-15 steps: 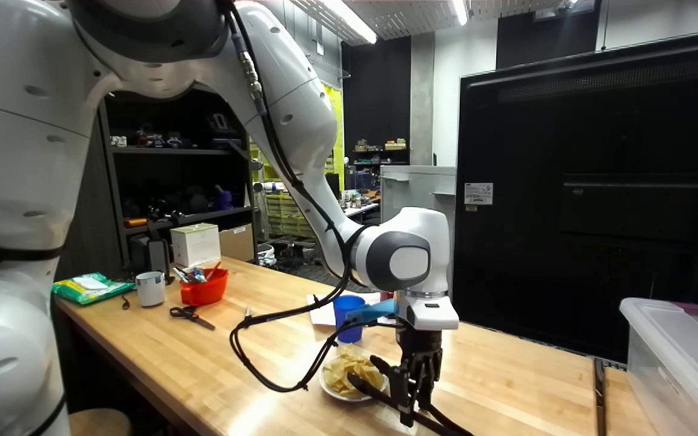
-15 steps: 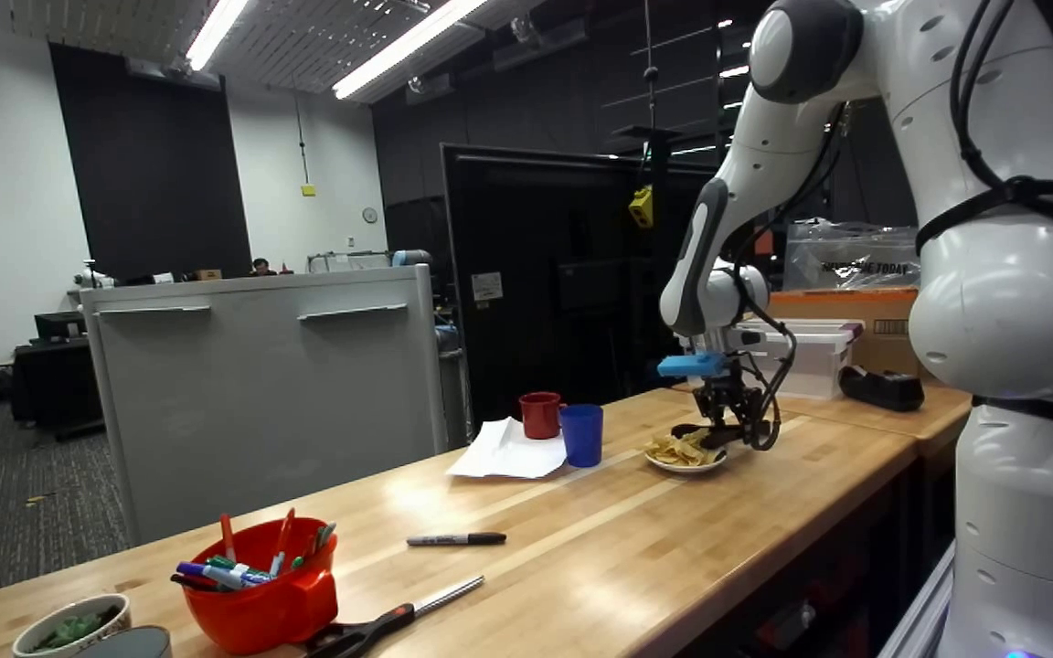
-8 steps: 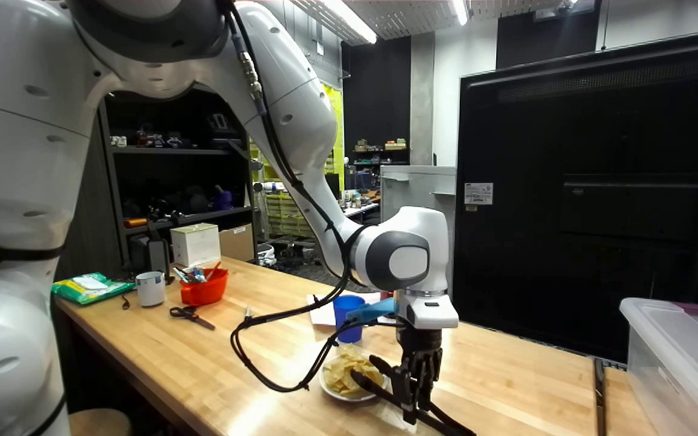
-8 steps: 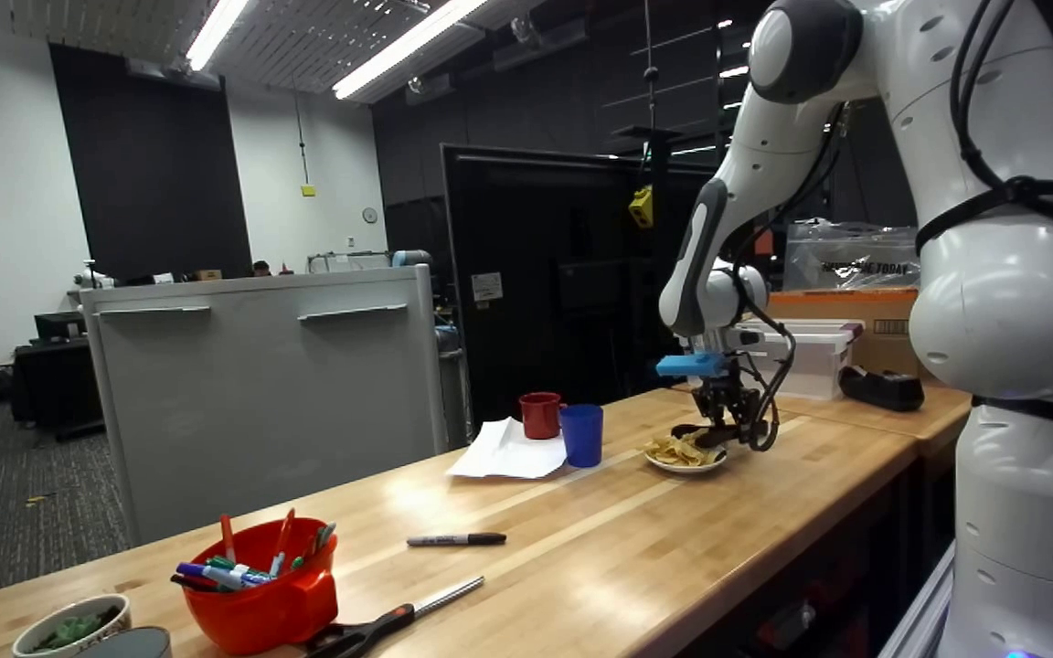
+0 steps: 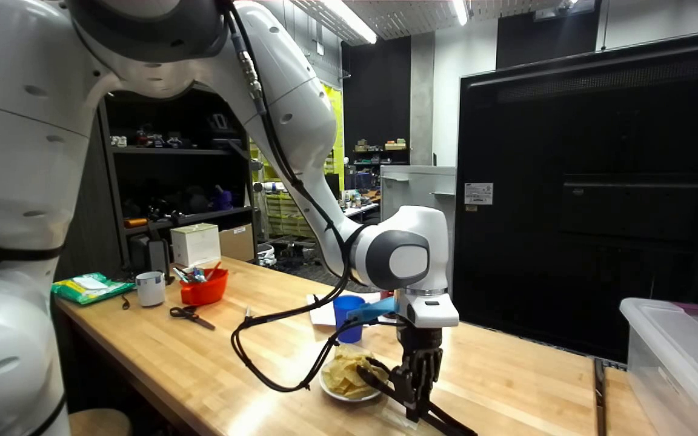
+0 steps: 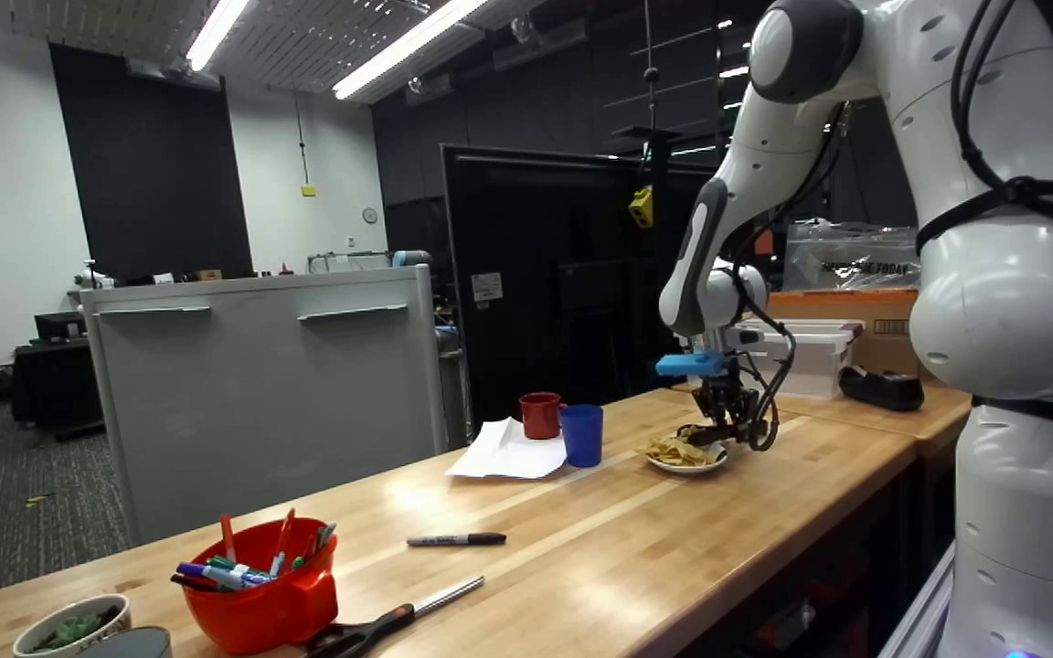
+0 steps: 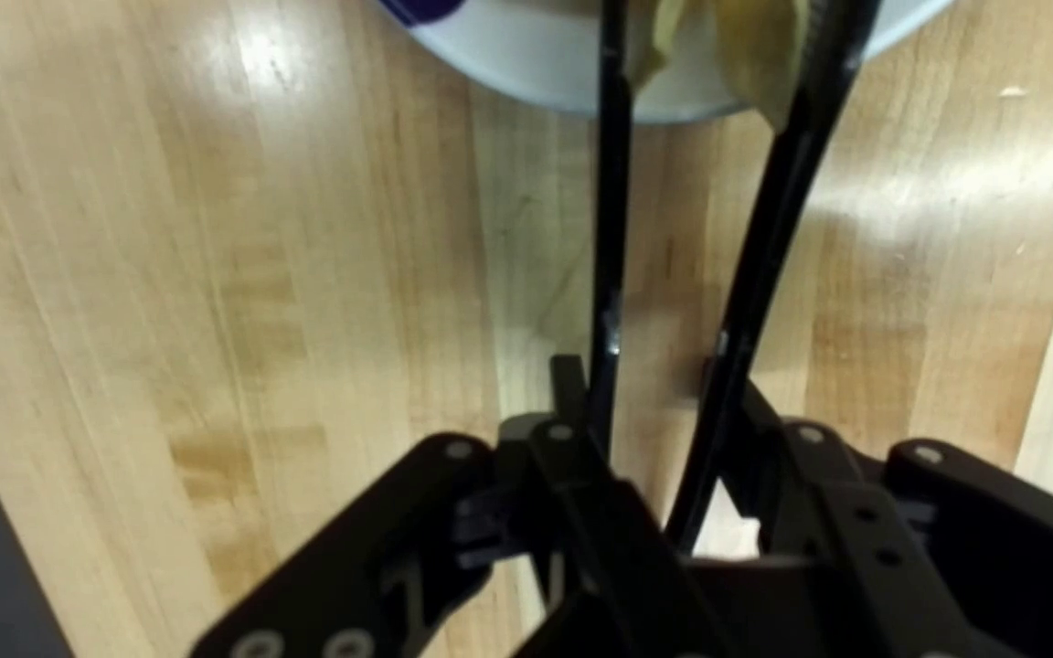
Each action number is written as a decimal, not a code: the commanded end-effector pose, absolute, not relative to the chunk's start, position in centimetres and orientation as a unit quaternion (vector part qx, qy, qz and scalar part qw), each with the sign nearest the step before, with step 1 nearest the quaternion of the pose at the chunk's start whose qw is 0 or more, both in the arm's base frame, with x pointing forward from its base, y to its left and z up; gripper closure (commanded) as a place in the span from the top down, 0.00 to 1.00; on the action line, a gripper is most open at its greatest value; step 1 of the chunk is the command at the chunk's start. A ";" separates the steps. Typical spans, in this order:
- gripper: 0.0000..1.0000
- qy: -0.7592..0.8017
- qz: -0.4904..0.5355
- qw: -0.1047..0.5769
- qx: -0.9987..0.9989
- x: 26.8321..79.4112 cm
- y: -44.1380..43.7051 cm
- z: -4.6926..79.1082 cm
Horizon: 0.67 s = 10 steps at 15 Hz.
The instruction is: Use the black tongs to get some chips from the white plate
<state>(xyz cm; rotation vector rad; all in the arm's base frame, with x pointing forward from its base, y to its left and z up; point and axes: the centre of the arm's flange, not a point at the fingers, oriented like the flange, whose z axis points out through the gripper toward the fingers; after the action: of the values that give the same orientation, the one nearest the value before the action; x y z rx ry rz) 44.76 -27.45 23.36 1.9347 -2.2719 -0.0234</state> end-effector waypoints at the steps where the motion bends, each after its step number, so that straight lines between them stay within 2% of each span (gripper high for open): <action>1: 0.16 -0.761 0.001 0.081 0.644 44.3 -26.6 23.7; 4: 0.10 -0.762 0.002 0.083 0.643 44.3 -26.6 23.7; 10: 0.10 -0.764 0.019 0.080 0.640 42.6 -27.0 25.4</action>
<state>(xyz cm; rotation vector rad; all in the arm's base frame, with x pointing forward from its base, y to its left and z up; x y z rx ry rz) 44.66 -27.60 23.45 1.9207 -2.2746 -0.0060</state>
